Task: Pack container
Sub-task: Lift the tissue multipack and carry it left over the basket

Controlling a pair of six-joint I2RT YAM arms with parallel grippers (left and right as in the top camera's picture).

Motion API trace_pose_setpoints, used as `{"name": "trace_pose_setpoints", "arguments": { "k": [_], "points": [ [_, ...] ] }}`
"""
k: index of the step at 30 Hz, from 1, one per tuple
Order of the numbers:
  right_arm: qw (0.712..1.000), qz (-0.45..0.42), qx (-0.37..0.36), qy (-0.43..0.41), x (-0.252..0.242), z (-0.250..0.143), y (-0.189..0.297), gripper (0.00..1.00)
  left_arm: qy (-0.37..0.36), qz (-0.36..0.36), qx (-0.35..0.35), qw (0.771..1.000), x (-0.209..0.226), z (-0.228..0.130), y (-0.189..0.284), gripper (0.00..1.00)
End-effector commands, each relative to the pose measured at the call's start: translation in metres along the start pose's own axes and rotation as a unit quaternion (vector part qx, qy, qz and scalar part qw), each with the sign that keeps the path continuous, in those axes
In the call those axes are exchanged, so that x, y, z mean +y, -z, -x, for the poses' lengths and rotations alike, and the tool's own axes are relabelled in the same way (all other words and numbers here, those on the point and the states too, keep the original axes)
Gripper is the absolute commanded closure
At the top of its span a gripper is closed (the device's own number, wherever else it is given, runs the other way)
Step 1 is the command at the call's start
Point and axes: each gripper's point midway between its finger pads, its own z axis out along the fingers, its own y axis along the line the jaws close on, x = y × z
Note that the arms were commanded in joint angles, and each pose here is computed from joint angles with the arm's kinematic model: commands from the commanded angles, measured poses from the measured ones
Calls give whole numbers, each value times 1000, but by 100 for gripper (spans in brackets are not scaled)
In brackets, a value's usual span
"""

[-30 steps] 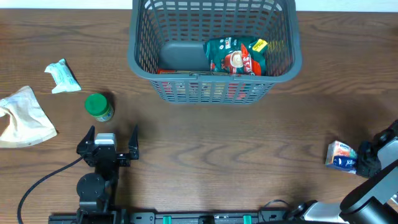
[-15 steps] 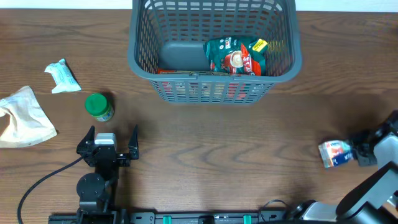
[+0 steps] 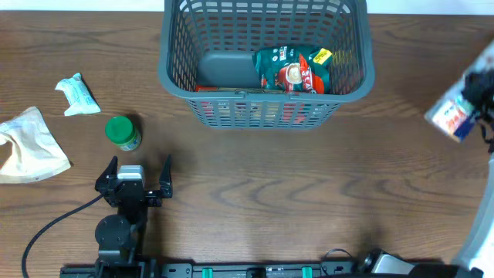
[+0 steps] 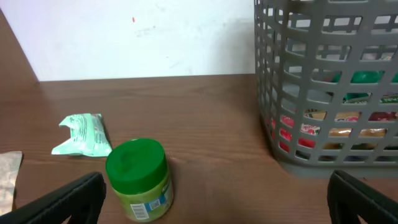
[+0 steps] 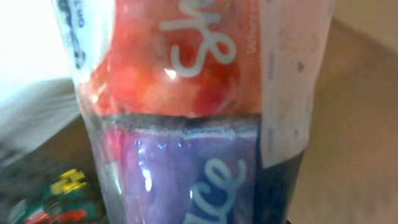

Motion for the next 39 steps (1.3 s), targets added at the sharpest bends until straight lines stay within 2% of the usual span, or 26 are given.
{"name": "trace_pose_setpoints", "arguments": {
  "k": [1, 8, 19, 29, 34, 39],
  "points": [
    [986, 114, -48, 115, 69, 30, 42, 99, -6, 4, 19, 1000, 1, -17, -2, 1],
    [951, 221, -86, 197, 148, 42, 84, 99, -6, 4, 19, 1000, 1, -17, -2, 1],
    [873, 321, -63, 363, 244, -16, 91, 99, -6, 4, 19, 1000, 1, -17, -2, 1],
    [785, 369, -23, 498, 285, -73, 94, 99, -6, 4, 19, 1000, 1, -17, -2, 1],
    [728, 448, -11, 519, 302, -100, 115, 99, -6, 4, 19, 1000, 1, -17, -2, 1],
    [721, 459, -13, 519, 304, -102, 117, 99, -6, 4, 19, 1000, 1, -17, -2, 1]
  ]
}}
